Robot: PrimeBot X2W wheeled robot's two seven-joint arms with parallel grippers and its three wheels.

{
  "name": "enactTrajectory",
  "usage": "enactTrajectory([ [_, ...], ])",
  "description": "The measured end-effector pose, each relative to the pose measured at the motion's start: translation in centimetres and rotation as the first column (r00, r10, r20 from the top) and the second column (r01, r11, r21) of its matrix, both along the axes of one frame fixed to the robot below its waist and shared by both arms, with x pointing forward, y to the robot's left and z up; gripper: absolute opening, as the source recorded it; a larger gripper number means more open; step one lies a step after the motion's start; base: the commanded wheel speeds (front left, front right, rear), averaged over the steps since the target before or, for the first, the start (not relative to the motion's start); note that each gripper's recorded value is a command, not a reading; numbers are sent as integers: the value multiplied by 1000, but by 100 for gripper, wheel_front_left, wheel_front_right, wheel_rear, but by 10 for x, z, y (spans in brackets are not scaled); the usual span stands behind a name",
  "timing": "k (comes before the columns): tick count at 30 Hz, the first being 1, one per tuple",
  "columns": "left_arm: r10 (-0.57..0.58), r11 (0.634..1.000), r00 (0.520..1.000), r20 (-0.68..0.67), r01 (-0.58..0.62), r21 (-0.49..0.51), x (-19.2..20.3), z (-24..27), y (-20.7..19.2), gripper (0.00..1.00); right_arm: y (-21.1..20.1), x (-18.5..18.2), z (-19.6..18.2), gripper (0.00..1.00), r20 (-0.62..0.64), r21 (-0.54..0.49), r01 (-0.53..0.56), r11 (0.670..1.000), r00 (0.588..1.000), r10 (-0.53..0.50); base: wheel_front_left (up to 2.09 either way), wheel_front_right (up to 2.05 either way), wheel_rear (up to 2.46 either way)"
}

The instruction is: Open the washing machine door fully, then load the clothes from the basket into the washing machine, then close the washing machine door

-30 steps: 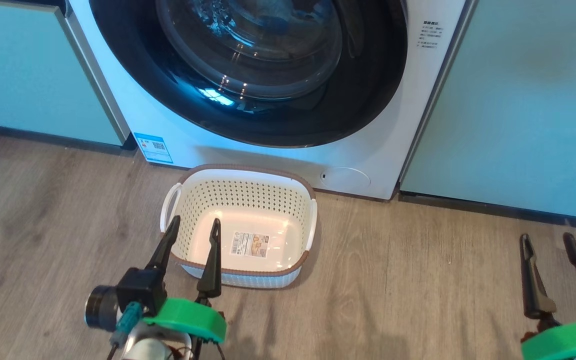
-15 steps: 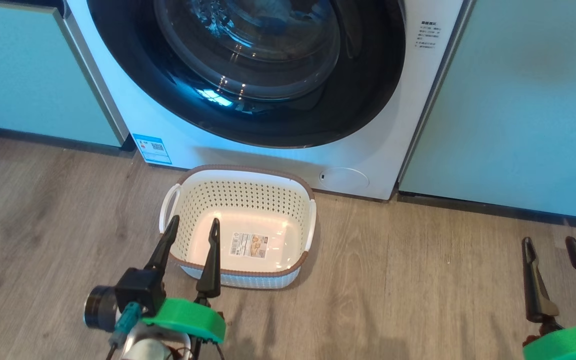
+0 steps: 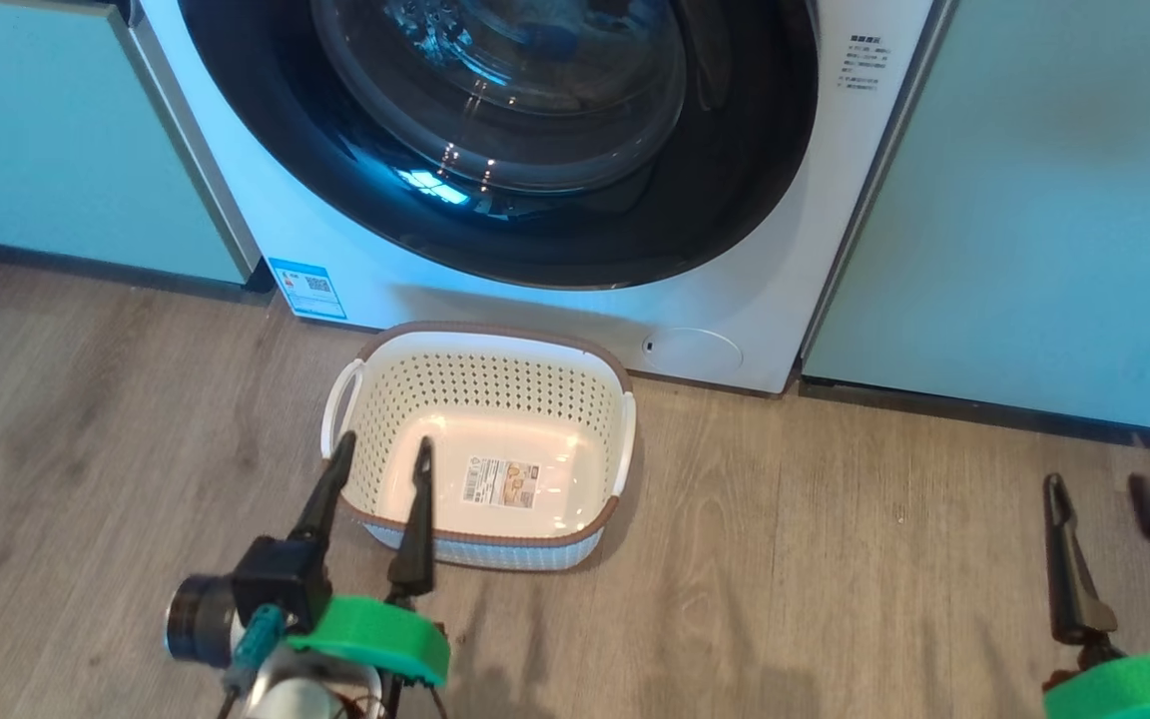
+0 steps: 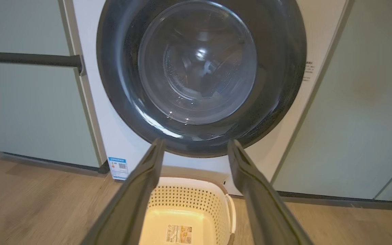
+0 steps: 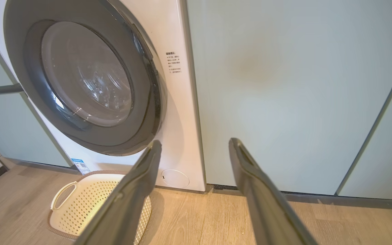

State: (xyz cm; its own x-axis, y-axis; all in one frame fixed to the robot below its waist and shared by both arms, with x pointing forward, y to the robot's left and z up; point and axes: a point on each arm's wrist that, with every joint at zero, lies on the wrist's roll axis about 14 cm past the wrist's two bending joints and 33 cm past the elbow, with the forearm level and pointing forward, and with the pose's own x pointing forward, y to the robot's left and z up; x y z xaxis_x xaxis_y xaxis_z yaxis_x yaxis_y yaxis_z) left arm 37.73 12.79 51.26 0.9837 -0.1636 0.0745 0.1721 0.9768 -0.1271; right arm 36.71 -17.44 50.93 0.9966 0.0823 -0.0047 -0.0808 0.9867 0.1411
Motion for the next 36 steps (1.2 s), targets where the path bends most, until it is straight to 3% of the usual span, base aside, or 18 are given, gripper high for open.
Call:
enactTrajectory([
  [1, 0, 1000, 1000, -13, 0, 2, 0, -4, -1, 0, 0, 0, -4, 0, -13, 1, -1, 1000, 1000, 1, 0, 0, 0],
  [6, 4, 1000, 993, -118, -5, -4, -13, -36, -1, 0, 4, -8, -31, 0, -99, 29, 0, 1000, 995, 3, 0, 0, 0],
  [20, 15, 989, 984, -178, -41, -144, -13, -42, 5, 0, 2, -12, -37, 0, -126, 183, 34, 983, 992, -11, 0, 0, 0],
  [36, 32, 945, 971, -236, -107, -309, -11, -45, 16, 0, -1, -10, -37, 0, -133, 361, 73, 930, 991, -25, 0, 0, 0],
])
